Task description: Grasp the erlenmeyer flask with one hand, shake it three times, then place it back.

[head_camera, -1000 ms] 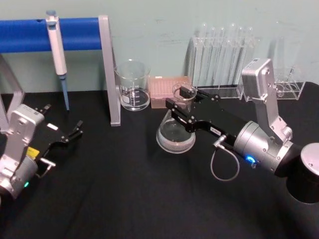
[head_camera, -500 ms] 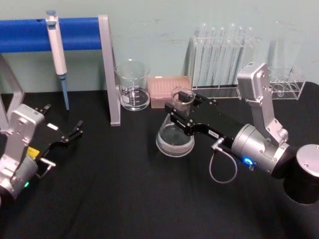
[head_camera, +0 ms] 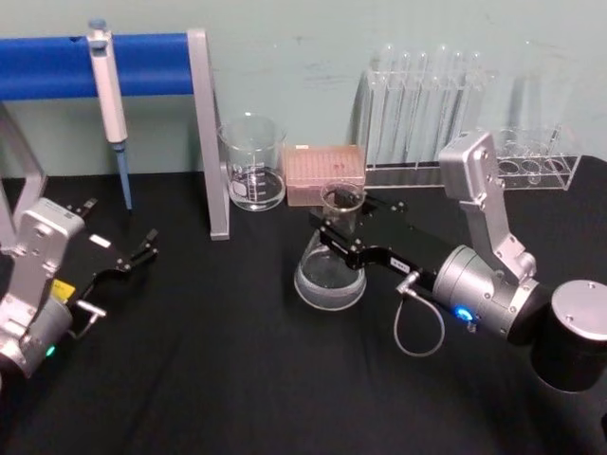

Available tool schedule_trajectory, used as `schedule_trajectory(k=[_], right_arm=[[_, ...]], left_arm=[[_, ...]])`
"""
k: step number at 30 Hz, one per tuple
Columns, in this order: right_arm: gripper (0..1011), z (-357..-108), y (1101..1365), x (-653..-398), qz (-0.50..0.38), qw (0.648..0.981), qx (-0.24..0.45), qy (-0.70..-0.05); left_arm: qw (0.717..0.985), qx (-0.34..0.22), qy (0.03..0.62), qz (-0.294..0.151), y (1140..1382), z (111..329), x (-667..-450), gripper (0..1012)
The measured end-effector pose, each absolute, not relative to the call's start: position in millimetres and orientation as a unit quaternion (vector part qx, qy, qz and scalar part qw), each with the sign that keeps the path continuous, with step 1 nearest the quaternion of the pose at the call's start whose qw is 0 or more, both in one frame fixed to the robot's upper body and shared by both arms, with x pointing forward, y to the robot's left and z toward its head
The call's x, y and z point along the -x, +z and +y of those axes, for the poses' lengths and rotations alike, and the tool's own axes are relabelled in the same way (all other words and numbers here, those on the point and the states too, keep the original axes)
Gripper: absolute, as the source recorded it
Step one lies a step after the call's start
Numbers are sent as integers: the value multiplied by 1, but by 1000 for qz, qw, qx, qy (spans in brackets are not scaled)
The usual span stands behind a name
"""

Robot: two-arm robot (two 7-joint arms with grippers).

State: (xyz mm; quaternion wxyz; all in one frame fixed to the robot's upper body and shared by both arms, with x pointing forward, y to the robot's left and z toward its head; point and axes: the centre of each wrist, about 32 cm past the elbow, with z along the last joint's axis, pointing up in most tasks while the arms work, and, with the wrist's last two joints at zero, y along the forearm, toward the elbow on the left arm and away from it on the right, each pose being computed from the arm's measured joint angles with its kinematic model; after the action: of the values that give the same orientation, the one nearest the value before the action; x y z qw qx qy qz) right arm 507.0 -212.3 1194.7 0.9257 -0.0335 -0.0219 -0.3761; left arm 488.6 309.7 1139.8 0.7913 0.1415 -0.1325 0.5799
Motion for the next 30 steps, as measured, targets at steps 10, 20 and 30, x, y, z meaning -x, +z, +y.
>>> schedule_trajectory(k=[10,20,30], right_arm=[[450,-212,1186,-509,-19,927,40,-373],[450,-212,1175,-511,-11,927,45,-372],[450,-211,1167,-512,-4,927,50,-372]], left_arm=[[791,-141,580,-132,1140,310,-489,1001],[791,-141,580,-132,1140,310,-489,1001],[791,-141,580,-132,1140,310,-489,1001]])
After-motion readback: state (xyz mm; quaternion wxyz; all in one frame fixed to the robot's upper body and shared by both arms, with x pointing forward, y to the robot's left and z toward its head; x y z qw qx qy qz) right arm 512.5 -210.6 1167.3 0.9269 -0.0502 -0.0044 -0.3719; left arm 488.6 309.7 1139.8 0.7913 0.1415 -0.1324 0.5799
